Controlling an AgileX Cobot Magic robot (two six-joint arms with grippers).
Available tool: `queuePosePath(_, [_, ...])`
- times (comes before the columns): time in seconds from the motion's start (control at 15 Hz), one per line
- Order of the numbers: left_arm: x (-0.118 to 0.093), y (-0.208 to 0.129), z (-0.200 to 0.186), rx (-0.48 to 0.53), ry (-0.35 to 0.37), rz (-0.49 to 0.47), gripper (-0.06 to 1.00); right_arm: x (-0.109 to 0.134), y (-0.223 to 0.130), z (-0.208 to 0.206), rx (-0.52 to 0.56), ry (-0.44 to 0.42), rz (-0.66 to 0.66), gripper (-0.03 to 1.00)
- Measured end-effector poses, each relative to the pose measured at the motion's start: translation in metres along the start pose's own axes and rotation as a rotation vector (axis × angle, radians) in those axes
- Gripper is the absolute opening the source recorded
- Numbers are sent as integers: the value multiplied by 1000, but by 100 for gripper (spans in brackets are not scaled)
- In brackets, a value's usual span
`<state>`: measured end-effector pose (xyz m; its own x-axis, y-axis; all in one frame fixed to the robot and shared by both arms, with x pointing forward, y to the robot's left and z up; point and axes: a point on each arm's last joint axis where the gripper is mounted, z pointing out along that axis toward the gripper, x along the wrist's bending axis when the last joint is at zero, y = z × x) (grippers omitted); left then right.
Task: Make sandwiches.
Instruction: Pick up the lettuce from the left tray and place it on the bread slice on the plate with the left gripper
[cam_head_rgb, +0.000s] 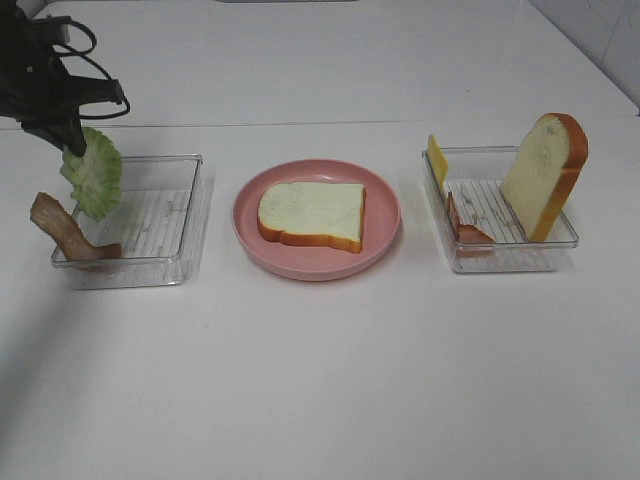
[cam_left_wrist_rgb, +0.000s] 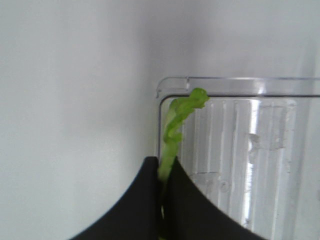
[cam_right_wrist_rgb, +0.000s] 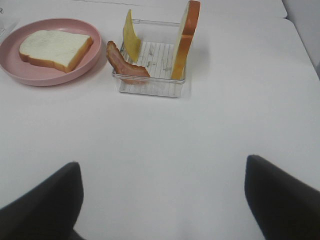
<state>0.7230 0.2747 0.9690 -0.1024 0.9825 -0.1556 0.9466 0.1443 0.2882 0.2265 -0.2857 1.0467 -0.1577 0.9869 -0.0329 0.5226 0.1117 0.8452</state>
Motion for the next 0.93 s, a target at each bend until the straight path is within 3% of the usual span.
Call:
queuePosePath(0.2, [-12,5,-28,-63,-105,-24,1,0,0,0,0,0,0,83])
queuePosePath(0.27, [-26,7,-40,-92,-243,-36,1,0,0,0,0,0,0,83])
queuePosePath(0.33, [-34,7,-42,-93,-330,-49,1,0,0,0,0,0,0,83])
queuePosePath(0.53, [-57,9,-46,-135,-477,-54,1,0,0,0,0,0,0,83])
queuePosePath(0.73, [-103,2,-47,-183,-563,-5,1,0,0,0,0,0,0,83])
queuePosePath(0.8, [-128,-5,-45,-197,-588,20,1,0,0,0,0,0,0,83])
queuePosePath(0.93, [-159,-17,-35,-181,-626,39,1,0,0,0,0,0,0,83])
